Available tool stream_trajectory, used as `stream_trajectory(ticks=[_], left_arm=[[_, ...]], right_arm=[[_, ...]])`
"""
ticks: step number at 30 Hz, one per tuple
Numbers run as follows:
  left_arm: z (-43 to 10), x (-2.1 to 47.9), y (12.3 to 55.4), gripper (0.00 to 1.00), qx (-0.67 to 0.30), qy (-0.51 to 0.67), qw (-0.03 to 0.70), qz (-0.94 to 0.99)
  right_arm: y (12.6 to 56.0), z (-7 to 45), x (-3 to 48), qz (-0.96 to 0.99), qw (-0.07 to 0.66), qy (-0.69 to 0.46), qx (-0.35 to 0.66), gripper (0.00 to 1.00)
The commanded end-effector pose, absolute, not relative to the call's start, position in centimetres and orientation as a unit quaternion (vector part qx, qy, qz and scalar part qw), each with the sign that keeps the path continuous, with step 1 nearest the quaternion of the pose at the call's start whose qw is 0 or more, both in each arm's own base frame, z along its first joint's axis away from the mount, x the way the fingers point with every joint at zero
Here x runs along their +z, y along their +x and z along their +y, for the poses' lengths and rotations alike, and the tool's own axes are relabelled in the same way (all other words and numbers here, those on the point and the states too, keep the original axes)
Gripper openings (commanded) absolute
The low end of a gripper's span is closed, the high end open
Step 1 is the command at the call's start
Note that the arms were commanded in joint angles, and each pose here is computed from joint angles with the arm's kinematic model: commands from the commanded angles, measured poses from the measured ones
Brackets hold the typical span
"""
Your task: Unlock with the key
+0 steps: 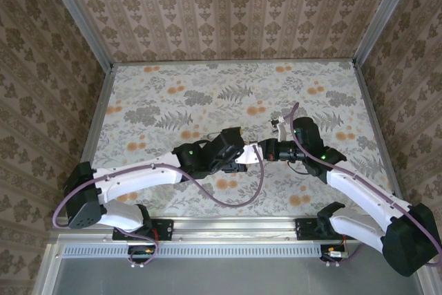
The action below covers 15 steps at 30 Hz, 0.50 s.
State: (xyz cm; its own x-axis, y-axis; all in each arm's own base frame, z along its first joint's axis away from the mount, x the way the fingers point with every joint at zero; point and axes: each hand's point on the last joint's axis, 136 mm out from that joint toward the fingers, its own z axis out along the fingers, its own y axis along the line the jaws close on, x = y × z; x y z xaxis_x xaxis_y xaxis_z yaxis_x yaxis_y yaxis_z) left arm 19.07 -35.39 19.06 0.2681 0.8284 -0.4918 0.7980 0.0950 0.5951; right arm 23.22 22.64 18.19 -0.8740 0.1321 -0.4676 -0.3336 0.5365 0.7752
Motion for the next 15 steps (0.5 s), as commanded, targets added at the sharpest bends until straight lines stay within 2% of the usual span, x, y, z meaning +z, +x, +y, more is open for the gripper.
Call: stream_trajectory(ticks=[1,15], left_arm=[[-35.68,18.23,18.49,0.84,0.007,0.694,0.402,0.598],[-36.16,17.81,18.82,0.63,-0.023,0.687,0.400,0.607]], right_arm=[[22.72,23.01,20.39,0.826,0.256,-0.090,0.494,0.00],[21.81,23.38,20.72,0.819,0.241,-0.105,0.510,0.00]])
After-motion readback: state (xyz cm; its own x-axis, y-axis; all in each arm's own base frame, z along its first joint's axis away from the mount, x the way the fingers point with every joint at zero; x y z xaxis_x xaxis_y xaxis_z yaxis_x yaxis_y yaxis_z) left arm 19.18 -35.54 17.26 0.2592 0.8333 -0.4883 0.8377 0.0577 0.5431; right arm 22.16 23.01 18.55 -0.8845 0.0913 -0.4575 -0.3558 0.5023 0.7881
